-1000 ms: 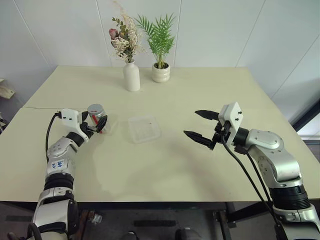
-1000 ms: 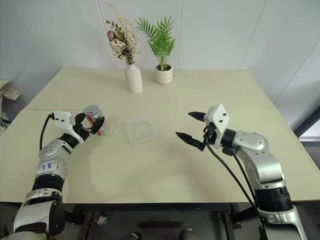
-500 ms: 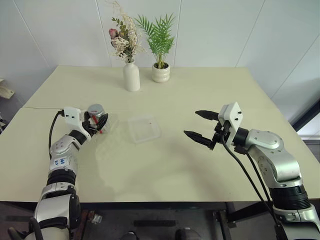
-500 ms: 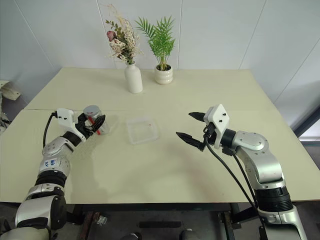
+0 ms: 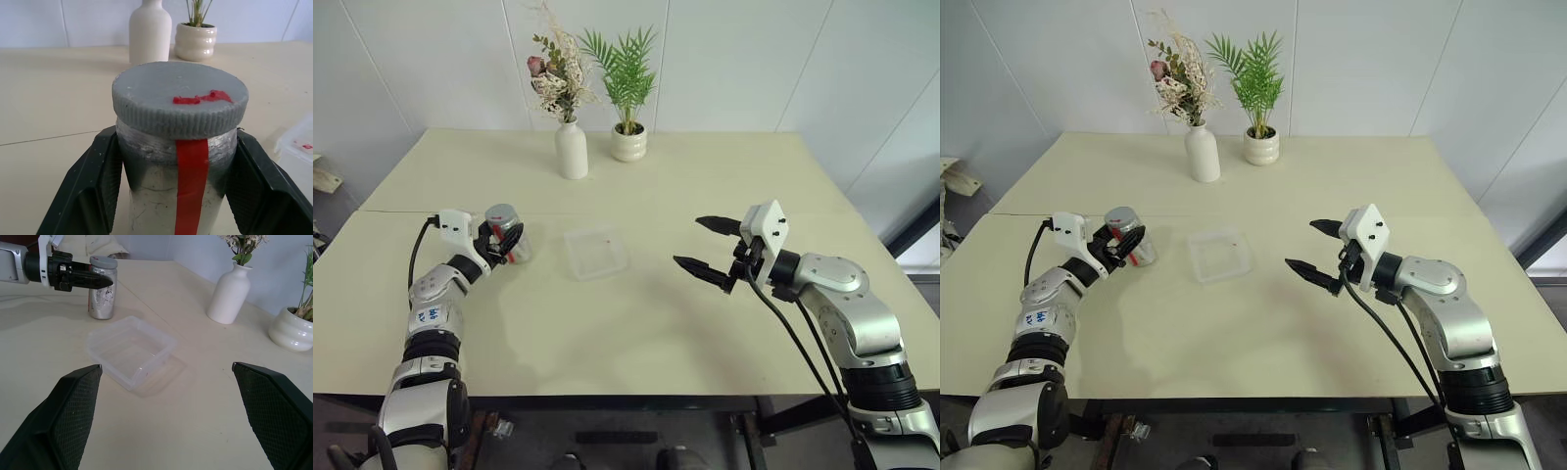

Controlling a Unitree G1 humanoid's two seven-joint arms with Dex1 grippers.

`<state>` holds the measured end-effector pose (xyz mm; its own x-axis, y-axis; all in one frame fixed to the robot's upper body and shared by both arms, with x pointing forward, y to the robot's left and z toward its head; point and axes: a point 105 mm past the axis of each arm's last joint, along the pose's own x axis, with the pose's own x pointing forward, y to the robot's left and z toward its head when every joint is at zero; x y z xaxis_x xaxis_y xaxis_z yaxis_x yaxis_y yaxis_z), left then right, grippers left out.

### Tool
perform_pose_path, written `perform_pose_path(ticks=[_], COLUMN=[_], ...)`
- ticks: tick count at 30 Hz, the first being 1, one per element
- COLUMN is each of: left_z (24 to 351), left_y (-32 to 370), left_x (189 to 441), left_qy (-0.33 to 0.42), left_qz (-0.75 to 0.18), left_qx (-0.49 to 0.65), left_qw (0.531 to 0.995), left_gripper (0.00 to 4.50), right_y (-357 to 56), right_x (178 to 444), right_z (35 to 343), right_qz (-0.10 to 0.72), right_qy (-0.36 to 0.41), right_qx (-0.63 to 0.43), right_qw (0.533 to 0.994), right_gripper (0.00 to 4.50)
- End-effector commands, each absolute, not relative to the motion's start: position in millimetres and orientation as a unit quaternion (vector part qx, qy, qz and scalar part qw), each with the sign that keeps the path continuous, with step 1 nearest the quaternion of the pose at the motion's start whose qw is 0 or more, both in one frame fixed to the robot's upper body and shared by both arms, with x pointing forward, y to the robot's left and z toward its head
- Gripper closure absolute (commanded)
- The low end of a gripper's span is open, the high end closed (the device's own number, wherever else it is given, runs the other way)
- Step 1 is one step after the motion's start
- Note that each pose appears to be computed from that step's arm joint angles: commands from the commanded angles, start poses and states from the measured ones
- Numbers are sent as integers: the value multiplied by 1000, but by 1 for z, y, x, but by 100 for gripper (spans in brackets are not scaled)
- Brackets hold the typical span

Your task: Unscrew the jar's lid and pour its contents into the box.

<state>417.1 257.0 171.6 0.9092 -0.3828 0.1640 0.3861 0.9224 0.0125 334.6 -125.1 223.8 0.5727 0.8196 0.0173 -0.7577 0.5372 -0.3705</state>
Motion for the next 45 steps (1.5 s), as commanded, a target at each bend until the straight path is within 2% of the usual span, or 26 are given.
perform_pose_path(ticks=[1,8,17,23,31,39,45], left_z=[197,221,247,255,257,260,262], left_y=[236,203,180,173,155,138,126], left_x=[411,397,395,394,382,378,374], left_qy=[-110,-112,-147,-150,-134,-126,-132], left_qz=[-279,-430,-509,-530,-600,-631,-653], left_qx=[-10,27,69,78,87,83,79], left_qw=[954,895,845,831,784,761,741], left_gripper=[198,198,198,198,198,198,198], right_y=[-128,-124,-103,-93,-71,-45,-21], right_x=[330,332,323,316,316,320,314], right_z=[252,271,297,302,313,311,312], right_qz=[436,414,391,393,397,403,431], right_qy=[-130,-132,-149,-152,-163,-128,-123], right_qx=[-179,-180,-151,-140,-107,-88,-71], right_qw=[872,883,895,896,897,902,891], right_gripper=[0,0,0,0,0,0,0])
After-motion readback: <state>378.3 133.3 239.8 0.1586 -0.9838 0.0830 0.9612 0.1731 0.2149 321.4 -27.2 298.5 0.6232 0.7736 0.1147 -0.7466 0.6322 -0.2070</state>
